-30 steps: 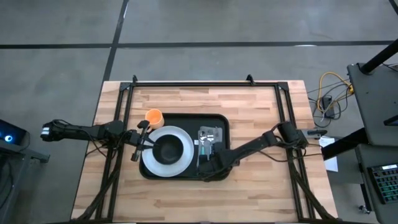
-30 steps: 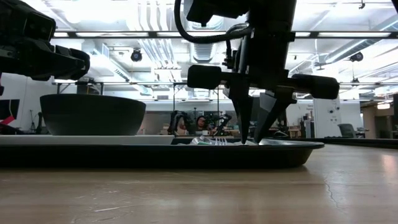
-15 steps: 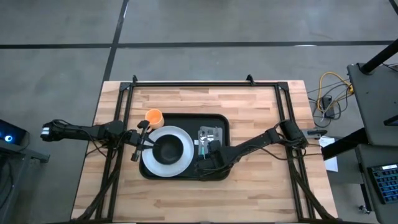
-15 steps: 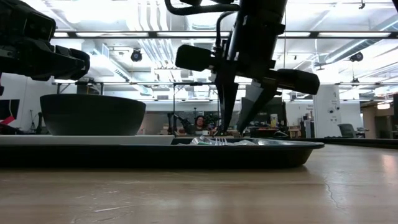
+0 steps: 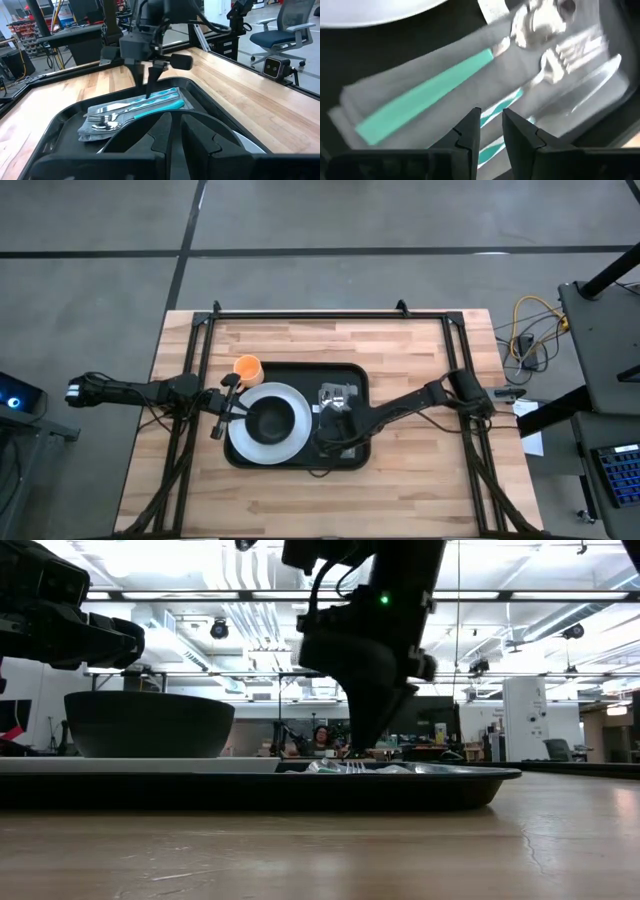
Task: Set up tray
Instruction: Return to Home Position
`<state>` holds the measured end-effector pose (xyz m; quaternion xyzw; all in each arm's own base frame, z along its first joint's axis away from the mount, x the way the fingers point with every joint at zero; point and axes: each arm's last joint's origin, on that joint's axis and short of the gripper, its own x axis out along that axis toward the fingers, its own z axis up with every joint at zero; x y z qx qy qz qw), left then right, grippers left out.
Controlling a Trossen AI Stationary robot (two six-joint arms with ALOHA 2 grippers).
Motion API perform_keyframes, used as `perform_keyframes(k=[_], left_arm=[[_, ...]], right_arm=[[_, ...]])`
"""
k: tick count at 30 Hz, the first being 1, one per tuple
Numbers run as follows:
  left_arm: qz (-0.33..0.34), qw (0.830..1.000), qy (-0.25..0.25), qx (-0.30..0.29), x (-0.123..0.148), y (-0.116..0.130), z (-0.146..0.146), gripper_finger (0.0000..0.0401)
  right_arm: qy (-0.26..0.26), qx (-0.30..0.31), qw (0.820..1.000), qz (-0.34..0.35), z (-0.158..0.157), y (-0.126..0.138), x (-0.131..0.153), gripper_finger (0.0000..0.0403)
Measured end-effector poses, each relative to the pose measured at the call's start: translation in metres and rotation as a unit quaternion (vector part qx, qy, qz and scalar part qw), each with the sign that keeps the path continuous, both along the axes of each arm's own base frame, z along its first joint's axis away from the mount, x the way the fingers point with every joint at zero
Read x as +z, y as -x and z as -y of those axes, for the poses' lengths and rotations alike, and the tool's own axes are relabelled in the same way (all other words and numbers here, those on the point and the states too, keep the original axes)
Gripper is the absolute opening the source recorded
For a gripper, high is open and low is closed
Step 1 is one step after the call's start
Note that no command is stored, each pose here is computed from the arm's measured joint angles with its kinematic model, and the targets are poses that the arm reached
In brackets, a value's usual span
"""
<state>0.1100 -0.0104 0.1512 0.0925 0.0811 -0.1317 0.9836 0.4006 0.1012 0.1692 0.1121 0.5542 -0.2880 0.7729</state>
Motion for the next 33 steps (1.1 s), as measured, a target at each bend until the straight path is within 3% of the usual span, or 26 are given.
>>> perform_keyframes(k=[3, 7, 11, 16, 23, 33], left_arm=[[0.0, 1.0, 0.0, 0.0, 0.0, 0.0, 0.0, 0.0022], [0.0, 1.0, 0.0, 0.0, 0.0, 0.0, 0.0, 0.0022], [0.0, 1.0, 0.0, 0.0, 0.0, 0.0, 0.0, 0.0022], [0.0, 1.0, 0.0, 0.0, 0.0, 0.0, 0.0, 0.0022], [0.0, 1.0, 0.0, 0.0, 0.0, 0.0, 0.0, 0.0022], [0.0, 1.0, 0.0, 0.0, 0.0, 0.0, 0.0, 0.0022]], right_arm=[[0.015, 0.059, 0.998, -0.02, 0.006, -0.002, 0.0, 0.0076], [0.022, 0.078, 0.996, -0.025, 0.01, -0.004, 0.0, 0.0081], [0.047, 0.134, 0.989, -0.041, 0.011, -0.005, 0.001, 0.0086], [0.071, 0.234, 0.967, -0.073, 0.01, -0.005, 0.001, 0.0084], [0.099, 0.32, 0.941, -0.039, 0.007, -0.017, 0.003, 0.007], [0.12, 0.4, 0.908, -0.013, 0.006, -0.029, 0.01, 0.0078]])
